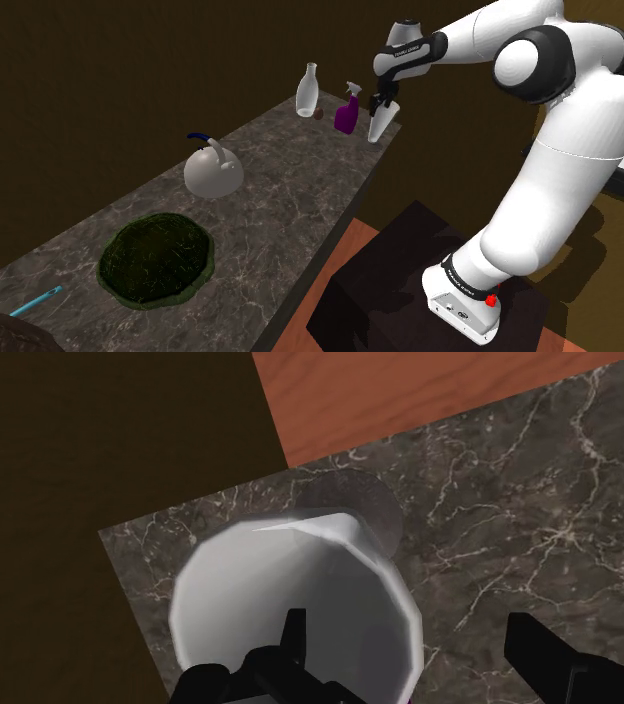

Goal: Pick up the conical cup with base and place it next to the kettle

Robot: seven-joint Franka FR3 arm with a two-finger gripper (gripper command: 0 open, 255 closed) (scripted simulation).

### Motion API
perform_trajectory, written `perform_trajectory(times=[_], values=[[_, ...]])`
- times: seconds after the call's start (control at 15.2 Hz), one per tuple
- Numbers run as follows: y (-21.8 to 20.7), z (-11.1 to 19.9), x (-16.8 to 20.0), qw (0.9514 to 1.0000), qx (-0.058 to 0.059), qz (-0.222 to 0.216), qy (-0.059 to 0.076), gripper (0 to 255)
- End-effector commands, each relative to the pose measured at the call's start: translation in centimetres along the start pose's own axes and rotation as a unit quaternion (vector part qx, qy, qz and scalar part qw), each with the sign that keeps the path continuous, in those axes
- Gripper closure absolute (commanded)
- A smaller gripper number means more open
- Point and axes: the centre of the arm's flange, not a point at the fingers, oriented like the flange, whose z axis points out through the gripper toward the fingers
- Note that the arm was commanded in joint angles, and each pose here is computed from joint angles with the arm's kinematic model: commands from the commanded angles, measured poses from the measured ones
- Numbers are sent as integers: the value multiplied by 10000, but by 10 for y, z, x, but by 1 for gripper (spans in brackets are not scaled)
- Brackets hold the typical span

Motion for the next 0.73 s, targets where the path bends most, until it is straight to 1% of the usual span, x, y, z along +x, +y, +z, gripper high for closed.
perform_trajectory(times=[0.0, 0.53, 0.59, 0.66], values=[[1, 13, -1, 10000, -1, 1, 3, 0], [1, 13, -1, 10000, -1, 1, 3, 0], [1, 13, -1, 10000, -1, 1, 3, 255], [1, 13, -1, 10000, -1, 1, 3, 255]])
